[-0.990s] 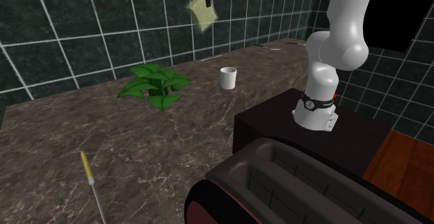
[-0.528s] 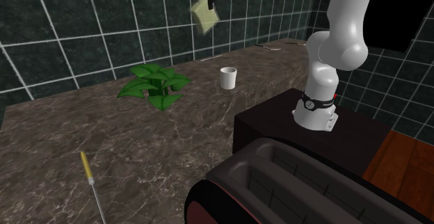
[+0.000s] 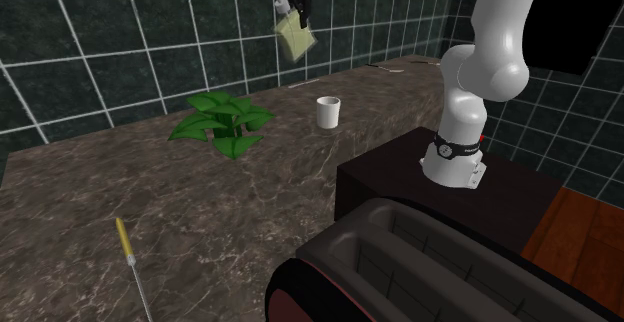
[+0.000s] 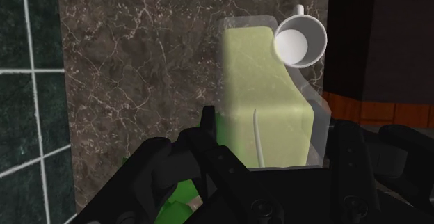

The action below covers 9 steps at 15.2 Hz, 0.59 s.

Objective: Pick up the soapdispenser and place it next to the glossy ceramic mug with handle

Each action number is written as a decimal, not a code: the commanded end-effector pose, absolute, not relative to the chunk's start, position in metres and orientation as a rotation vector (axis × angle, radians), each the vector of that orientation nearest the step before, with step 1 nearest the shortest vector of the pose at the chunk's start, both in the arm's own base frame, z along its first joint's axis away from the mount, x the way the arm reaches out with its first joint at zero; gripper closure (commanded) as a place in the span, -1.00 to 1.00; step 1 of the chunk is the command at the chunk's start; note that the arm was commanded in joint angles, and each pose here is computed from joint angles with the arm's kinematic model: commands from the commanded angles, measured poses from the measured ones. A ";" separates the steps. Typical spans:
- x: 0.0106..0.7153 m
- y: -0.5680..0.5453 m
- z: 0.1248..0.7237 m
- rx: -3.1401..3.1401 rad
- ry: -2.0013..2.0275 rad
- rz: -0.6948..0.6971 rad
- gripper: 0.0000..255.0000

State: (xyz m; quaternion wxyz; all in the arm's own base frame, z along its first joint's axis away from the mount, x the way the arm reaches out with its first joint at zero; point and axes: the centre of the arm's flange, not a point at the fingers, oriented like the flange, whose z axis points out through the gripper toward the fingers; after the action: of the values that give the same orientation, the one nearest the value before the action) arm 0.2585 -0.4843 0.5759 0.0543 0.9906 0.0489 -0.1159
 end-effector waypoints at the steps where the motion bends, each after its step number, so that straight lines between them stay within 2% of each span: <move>1: 0.259 -0.484 0.565 3.008 0.148 -0.351 1.00; 9: 0.259 -0.484 0.523 3.008 0.148 -0.351 1.00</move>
State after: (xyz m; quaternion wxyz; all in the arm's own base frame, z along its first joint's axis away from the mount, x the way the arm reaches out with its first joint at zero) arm 0.2591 -0.4849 0.5279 0.0543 0.9906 0.0489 -0.1159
